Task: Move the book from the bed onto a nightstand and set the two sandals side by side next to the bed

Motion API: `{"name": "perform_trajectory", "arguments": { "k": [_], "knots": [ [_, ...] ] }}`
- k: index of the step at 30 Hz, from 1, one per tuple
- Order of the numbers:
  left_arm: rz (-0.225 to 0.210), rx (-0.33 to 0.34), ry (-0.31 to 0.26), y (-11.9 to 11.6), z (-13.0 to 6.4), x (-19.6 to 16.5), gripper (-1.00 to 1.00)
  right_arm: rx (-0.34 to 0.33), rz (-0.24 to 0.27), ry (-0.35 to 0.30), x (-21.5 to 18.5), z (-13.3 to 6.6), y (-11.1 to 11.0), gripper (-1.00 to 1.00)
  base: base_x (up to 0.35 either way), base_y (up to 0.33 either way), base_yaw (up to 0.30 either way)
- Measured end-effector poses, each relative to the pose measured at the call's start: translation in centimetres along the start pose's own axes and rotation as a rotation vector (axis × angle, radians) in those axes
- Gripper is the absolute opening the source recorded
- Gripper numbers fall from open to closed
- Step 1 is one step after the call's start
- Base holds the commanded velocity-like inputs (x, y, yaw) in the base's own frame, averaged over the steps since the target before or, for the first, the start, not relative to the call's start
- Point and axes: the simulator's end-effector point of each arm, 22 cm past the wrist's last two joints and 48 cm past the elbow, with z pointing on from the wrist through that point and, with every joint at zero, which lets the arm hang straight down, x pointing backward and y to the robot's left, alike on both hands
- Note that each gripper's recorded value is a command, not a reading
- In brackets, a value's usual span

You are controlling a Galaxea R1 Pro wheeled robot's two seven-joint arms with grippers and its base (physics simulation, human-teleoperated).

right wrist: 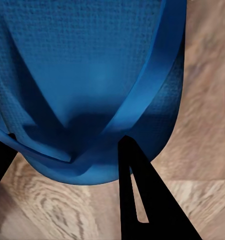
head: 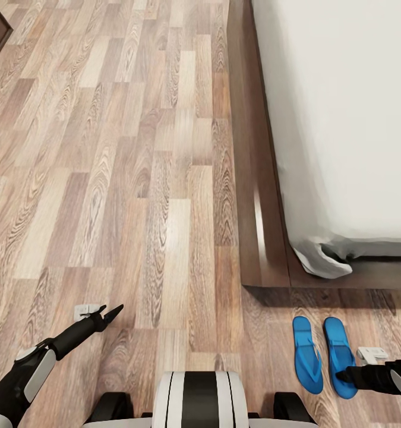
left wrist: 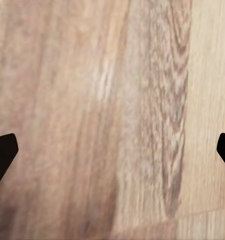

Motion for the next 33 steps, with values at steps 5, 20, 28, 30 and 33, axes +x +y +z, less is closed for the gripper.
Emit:
{"name": "perform_trajectory", "arguments": {
  "k": [5, 20, 28, 30, 33],
  "knots": [
    [-0.006, -0.004, 0.011, 0.3, 0.1, 0.6, 1.00, 0.000, 0.000, 0.012, 0.4, 0.4, 0.0, -1.00, 0.000, 0.000, 0.000],
    [-0.013, -0.009, 0.024, 0.7, 0.3, 1.5, 1.00, 0.001, 0.000, 0.029, 0.9, 1.0, 0.0, -1.00, 0.000, 0.000, 0.000],
    [-0.013, -0.009, 0.024, 0.7, 0.3, 1.5, 1.00, 0.001, 0.000, 0.029, 0.9, 1.0, 0.0, -1.00, 0.000, 0.000, 0.000],
    [-0.013, -0.009, 0.024, 0.7, 0.3, 1.5, 1.00, 0.001, 0.000, 0.029, 0.9, 1.0, 0.0, -1.00, 0.000, 0.000, 0.000],
    [-0.013, -0.009, 0.024, 0.7, 0.3, 1.5, 1.00, 0.000, 0.000, 0.028, 0.9, 1.0, 0.0, -1.00, 0.000, 0.000, 0.000]
  ]
}}
